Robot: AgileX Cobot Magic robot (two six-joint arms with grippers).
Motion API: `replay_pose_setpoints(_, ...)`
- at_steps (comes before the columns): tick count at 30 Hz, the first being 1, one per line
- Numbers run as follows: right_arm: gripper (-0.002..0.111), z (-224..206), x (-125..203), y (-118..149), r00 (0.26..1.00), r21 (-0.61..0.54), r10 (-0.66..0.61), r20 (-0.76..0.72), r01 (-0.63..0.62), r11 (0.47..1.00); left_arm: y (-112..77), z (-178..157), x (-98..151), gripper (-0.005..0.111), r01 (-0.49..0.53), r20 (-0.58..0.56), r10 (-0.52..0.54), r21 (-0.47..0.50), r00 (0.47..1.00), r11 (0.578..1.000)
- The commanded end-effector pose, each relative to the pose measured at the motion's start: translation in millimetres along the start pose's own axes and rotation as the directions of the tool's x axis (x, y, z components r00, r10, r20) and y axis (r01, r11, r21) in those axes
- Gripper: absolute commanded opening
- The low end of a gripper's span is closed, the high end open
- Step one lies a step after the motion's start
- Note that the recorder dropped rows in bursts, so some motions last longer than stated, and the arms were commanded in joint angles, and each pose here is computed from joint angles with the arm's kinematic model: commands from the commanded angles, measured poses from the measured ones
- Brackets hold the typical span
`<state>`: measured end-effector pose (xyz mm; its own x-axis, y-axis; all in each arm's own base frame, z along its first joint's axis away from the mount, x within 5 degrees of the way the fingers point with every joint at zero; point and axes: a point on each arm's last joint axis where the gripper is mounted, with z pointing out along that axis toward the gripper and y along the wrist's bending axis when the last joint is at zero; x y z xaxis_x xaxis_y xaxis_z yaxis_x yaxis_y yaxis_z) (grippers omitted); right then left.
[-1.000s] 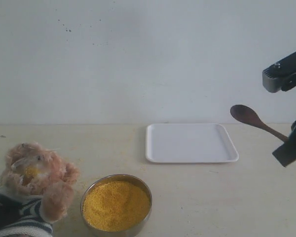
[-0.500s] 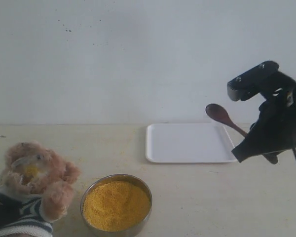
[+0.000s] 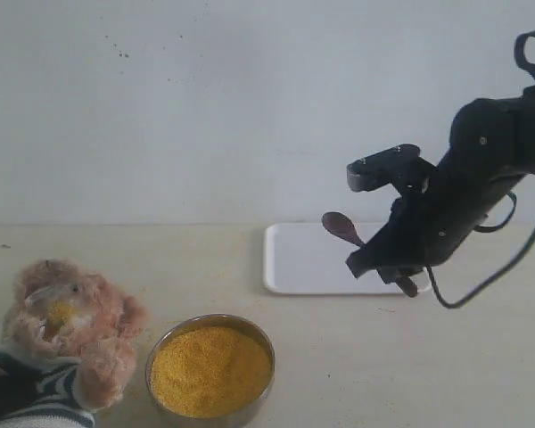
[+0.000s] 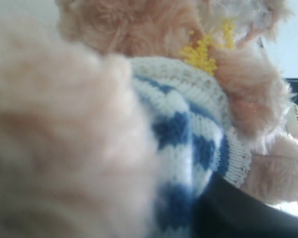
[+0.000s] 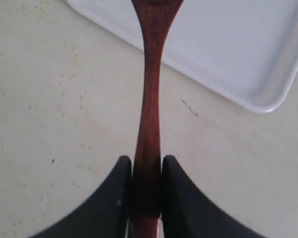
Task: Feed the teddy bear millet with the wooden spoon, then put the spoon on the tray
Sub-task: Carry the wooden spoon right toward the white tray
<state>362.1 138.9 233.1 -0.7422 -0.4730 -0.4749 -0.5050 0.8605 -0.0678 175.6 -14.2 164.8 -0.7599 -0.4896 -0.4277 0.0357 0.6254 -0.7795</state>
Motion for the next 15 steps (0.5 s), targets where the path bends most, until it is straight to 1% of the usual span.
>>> replay_pose_setpoints(1, 0.000, 24.5, -37.2, -12.4, 1.000, 0.011, -0.015, -0.009, 0.015, 1.000, -2.1, 0.1, 1.6, 0.004, 0.002, -0.002, -0.002, 0.026, 1.000, 1.000)
replay_pose_setpoints(3, 0.000, 38.0, -54.9, -27.6, 1.000, 0.011, 0.020, -0.009, -0.020, 1.000, -2.1, 0.1, 1.6, 0.004, 0.002, -0.002, -0.002, 0.026, 1.000, 1.000)
replay_pose_setpoints(5, 0.000, 55.8, -60.2, -42.4, 0.998, 0.017, 0.044, -0.040, -0.043, 0.999, -2.1, 0.1, 1.5, 0.004, -0.015, -0.001, 0.015, 0.026, 1.000, 1.000)
replay_pose_setpoints(8, 0.000, 71.6, -64.4, -53.9, 0.997, 0.021, 0.065, -0.049, -0.064, 0.998, -2.1, 0.1, 1.5, 0.004, -0.018, -0.001, 0.018, 0.026, 1.000, 0.999)
replay_pose_setpoints(15, 0.000, 115.0, -63.4, -57.1, 0.998, 0.035, 0.054, 0.014, -0.055, 0.998, -1.4, 0.1, 1.4, 0.004, -0.058, 0.001, 0.058, 0.018, 0.998, 0.998)
